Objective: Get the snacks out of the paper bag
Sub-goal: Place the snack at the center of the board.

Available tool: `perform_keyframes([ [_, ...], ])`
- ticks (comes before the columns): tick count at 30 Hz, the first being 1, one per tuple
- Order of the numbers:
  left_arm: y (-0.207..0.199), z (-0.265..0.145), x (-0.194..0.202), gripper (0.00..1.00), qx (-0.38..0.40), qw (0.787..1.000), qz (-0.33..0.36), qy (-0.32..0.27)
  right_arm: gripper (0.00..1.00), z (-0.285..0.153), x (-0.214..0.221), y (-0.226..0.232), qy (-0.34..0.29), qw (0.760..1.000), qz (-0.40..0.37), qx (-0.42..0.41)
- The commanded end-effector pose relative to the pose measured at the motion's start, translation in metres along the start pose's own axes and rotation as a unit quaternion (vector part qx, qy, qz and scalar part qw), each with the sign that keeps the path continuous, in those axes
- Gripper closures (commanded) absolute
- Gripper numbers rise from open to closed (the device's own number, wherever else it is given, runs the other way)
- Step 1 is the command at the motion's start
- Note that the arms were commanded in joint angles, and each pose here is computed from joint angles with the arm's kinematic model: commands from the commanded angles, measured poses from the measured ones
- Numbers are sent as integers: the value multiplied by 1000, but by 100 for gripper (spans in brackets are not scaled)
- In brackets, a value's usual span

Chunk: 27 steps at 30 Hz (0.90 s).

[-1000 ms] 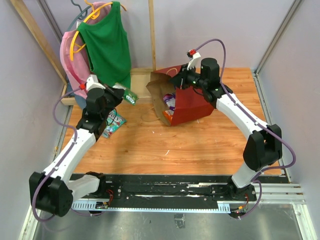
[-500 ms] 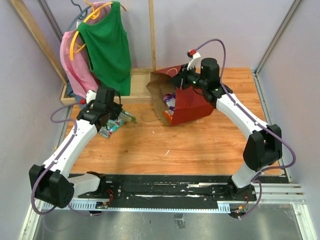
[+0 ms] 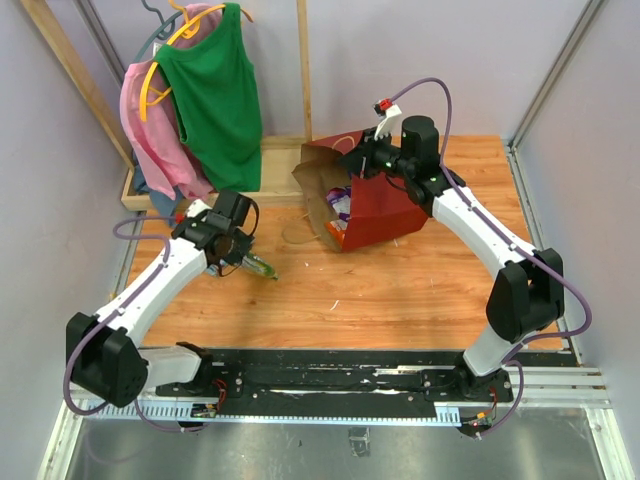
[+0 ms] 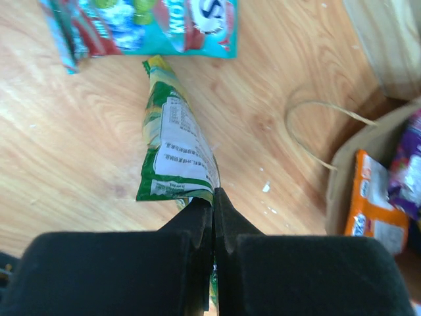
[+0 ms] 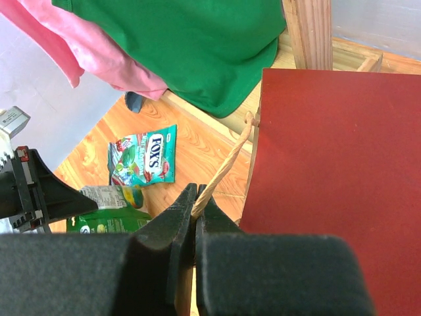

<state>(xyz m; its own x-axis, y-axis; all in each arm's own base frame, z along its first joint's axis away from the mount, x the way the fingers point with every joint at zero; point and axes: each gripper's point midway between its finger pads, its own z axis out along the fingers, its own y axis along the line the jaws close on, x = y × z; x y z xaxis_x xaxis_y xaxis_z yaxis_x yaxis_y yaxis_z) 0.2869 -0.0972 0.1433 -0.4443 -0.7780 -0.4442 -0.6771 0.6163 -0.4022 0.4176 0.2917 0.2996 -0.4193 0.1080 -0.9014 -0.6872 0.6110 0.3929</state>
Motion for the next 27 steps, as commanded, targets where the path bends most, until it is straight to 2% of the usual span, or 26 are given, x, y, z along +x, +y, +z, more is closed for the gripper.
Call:
perform_keyframes([
  [1, 15, -4, -24, 99, -70, 996, -22, -56, 99, -4, -11, 4, -15, 1000, -3, -8],
  [8, 24, 13, -3, 99, -174, 985, -20, -6, 99, -2, -9, 2, -12, 1000, 1, -8],
  [12, 28, 24, -1, 99, -267, 963, 17, 7, 99, -2, -9, 2, -11, 1000, -1, -7],
  [15, 21, 43, 5, 99, -305, 950, 63, 28, 99, -1, -9, 2, -11, 1000, 0, -8],
  [17, 15, 53, 5, 99, -308, 948, 73, 27, 99, -1, -8, 2, -10, 1000, 0, -8],
  [24, -7, 57, -27, 99, -269, 962, 33, -43, 99, -3, -8, -1, -8, 1000, -8, 1],
  [27, -15, 65, -36, 99, -245, 968, 36, -41, 99, -1, -7, -1, -6, 1000, -6, -2],
])
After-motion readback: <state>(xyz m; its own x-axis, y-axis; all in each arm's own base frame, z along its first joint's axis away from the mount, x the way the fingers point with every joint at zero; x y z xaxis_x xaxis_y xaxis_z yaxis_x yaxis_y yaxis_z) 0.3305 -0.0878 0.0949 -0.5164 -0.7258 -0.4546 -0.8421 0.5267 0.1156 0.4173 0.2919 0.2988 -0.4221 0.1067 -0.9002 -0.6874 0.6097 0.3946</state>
